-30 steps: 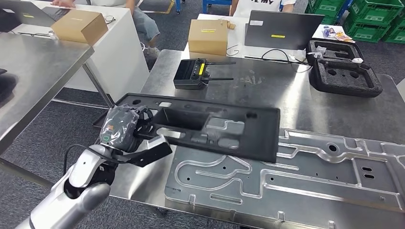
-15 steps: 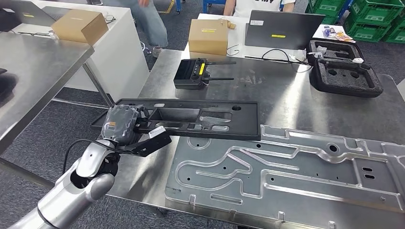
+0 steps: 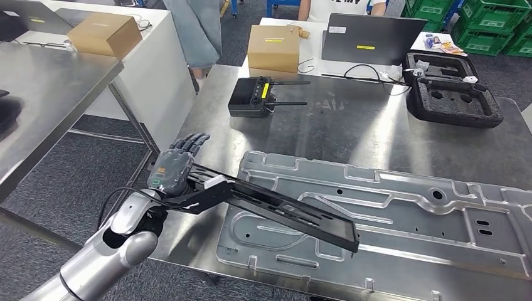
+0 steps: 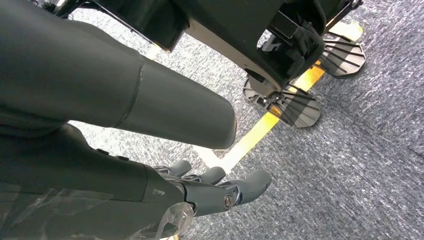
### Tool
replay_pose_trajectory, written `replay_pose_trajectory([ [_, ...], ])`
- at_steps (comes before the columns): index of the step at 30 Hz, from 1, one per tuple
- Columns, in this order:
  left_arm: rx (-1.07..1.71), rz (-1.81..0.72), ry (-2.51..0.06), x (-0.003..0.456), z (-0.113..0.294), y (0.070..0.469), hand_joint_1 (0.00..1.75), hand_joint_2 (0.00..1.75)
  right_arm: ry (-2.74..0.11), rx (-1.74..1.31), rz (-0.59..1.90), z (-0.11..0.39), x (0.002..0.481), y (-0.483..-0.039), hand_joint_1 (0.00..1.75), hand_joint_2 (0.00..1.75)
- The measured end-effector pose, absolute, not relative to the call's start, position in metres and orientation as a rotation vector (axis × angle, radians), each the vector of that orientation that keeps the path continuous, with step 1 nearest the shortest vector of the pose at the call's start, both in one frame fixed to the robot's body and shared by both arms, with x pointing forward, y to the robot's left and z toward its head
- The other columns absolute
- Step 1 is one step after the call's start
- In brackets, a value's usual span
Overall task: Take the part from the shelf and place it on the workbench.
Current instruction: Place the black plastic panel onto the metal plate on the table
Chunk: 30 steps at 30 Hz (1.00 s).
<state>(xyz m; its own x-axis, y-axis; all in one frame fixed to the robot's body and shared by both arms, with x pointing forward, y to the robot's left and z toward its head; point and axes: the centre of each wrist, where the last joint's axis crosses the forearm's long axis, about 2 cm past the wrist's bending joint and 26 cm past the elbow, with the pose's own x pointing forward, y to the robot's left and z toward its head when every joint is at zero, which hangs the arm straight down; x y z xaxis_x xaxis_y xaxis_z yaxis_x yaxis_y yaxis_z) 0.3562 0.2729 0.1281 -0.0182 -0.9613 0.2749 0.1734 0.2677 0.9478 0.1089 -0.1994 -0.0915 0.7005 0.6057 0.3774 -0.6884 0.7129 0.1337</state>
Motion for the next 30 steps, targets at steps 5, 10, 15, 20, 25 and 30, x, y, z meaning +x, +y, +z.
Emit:
replay_pose_trajectory([
  [5,0.829,-1.105,-1.236,0.354,0.124,0.272,0.00,0.00,-0.321,0.279,0.726,-0.092,0.108,-0.199,0.00,0.00],
  [10,0.810,-1.062,-1.243,0.351,0.119,0.274,0.00,0.00,-0.321,0.284,0.717,-0.092,0.107,-0.198,0.00,0.00],
  [15,0.811,-1.019,-1.253,0.350,0.118,0.278,0.00,0.00,-0.318,0.288,0.712,-0.092,0.105,-0.198,0.00,0.00],
  [20,0.844,-1.051,-1.225,0.351,0.119,0.284,0.00,0.00,-0.319,0.290,0.714,-0.092,0.104,-0.197,0.00,0.00],
  [25,0.931,-1.197,-1.157,0.355,0.127,0.284,0.00,0.00,-0.318,0.288,0.723,-0.092,0.105,-0.198,0.00,0.00],
  [30,0.913,-1.170,-1.179,0.355,0.130,0.281,0.00,0.00,-0.316,0.285,0.729,-0.092,0.105,-0.198,0.00,0.00],
])
